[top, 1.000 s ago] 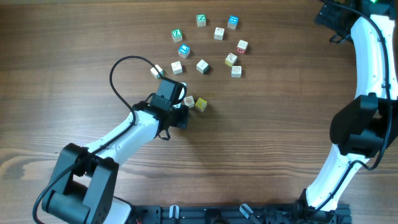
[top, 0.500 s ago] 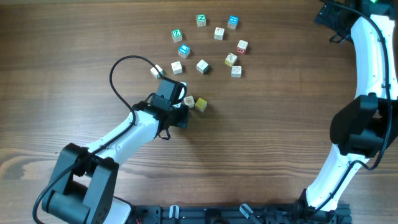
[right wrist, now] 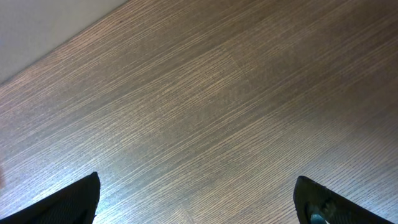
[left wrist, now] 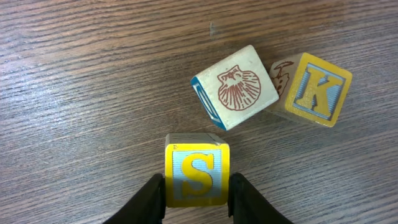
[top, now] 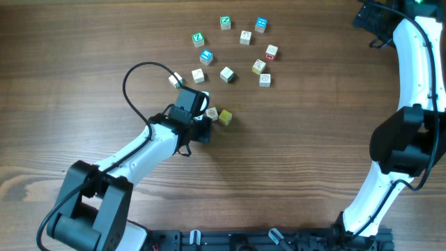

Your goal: Form a circle

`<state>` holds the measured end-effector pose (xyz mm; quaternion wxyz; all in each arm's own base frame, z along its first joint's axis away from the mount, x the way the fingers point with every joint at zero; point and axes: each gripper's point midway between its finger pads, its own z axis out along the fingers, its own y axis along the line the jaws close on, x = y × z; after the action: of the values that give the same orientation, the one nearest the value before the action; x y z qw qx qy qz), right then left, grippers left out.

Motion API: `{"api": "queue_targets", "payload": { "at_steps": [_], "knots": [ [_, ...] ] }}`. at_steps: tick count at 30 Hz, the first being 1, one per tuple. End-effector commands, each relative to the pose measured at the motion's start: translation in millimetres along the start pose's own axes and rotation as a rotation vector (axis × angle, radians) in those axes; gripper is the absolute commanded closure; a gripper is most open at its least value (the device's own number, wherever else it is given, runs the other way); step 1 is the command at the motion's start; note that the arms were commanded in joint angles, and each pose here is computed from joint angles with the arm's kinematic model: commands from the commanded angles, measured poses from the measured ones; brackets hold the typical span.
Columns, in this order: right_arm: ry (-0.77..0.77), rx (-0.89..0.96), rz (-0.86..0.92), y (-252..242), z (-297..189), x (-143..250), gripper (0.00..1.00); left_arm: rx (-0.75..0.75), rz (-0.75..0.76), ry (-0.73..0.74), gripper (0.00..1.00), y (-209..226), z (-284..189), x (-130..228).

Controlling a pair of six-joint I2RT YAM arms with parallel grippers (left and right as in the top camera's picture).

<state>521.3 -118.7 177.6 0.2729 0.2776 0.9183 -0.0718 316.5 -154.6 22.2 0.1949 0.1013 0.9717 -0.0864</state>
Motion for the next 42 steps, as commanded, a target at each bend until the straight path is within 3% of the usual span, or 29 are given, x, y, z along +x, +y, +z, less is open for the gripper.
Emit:
{"api": "queue_targets", "payload": {
  "at_steps": [1,2,4,9,19,23,28,34,37,42],
  "knots": [
    [0.017,-0.005,-0.012,3.5,6.0,4.8,0.01,-0.002,0.003,0.013,0.63,1.4,3.7,4.3],
    [0.017,-0.005,-0.012,3.5,6.0,4.8,0.0,-0.002,0.003,0.012,0.59,1.4,3.7,4.0],
    [0.017,-0.005,-0.012,3.6,6.0,4.8,0.0,-0.001,0.003,0.01,0.58,1.2,3.7,3.4],
    [0.017,-0.005,-0.012,3.6,6.0,4.8,0.0,0.004,0.003,0.013,0.66,0.2,3.8,4.1],
    [0.017,-0.005,-0.012,3.5,6.0,4.8,0.0,0.018,0.004,0.018,0.64,-2.0,3.8,5.2],
    [0.017,-0.005,-0.012,3.5,6.0,4.8,0.0,0.015,0.004,0.018,0.53,-1.6,3.8,5.1],
    [0.017,-0.005,-0.012,3.6,6.0,4.8,0.0,0.022,0.004,-0.015,0.33,-3.7,0.0,-4.2],
    [0.017,-0.005,-0.012,3.5,6.0,4.8,0.0,-0.032,-0.004,-0.223,0.23,-1.2,-46.4,-69.6],
    [0.017,-0.005,-0.012,3.6,6.0,4.8,0.0,-0.119,-0.108,-0.303,0.23,24.7,-55.9,-88.3],
    [0.017,-0.005,-0.012,3.5,6.0,4.8,0.0,-0.204,-0.406,-0.383,0.2,90.5,-66.8,-101.7]
  ]
}}
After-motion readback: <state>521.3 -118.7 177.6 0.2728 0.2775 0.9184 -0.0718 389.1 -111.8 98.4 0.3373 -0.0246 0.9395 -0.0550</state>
